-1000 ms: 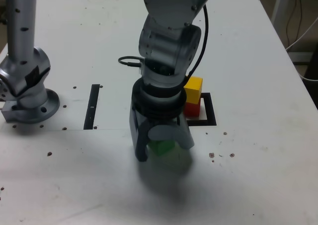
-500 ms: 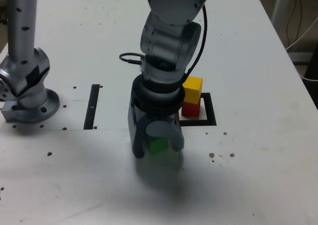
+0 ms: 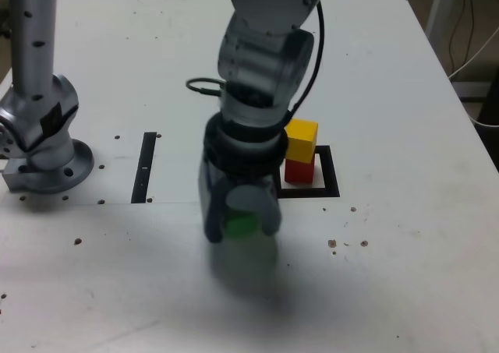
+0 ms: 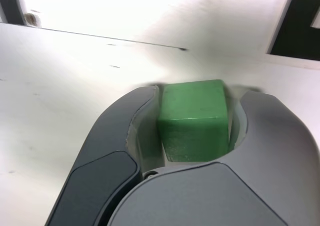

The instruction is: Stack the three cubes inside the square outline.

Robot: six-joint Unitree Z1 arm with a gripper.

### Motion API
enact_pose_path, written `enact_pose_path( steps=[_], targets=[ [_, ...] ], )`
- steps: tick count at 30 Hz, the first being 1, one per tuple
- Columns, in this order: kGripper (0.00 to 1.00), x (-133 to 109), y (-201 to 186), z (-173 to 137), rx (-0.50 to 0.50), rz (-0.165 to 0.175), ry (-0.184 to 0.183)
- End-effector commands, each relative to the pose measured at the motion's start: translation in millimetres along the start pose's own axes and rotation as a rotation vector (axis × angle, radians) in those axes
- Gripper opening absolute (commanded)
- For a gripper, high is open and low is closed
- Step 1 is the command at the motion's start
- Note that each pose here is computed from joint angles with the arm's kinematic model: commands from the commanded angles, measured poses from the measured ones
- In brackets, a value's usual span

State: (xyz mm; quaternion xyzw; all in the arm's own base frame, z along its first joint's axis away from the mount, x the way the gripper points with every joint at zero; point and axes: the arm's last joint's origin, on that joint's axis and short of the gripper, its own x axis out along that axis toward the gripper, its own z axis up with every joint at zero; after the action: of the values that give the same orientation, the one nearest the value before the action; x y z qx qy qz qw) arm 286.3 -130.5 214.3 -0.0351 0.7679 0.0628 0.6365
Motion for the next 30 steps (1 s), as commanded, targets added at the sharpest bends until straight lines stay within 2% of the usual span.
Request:
enact_pose_path(
  steps=[1,4,9,12,16,20,23,30],
  targets=[
    [0.24,-15.3,1.6,-7.9,0.017,-0.006,-0.017],
    [0.24,-30.7,6.5,-16.1,0.036,0.011,-0.032],
    [0.24,-69.3,23.1,-34.1,0.090,0.067,-0.065],
    [0.24,-93.0,35.5,-40.8,0.156,0.079,-0.076],
    [0.24,-122.7,54.1,-42.7,0.259,0.071,-0.096],
    [0.24,-140.6,69.6,-36.6,0.286,0.049,-0.123],
    [0.24,-144.6,76.8,-24.6,0.264,0.037,-0.127],
    [0.24,-137.8,82.0,10.6,0.267,0.025,-0.098]
  ],
)
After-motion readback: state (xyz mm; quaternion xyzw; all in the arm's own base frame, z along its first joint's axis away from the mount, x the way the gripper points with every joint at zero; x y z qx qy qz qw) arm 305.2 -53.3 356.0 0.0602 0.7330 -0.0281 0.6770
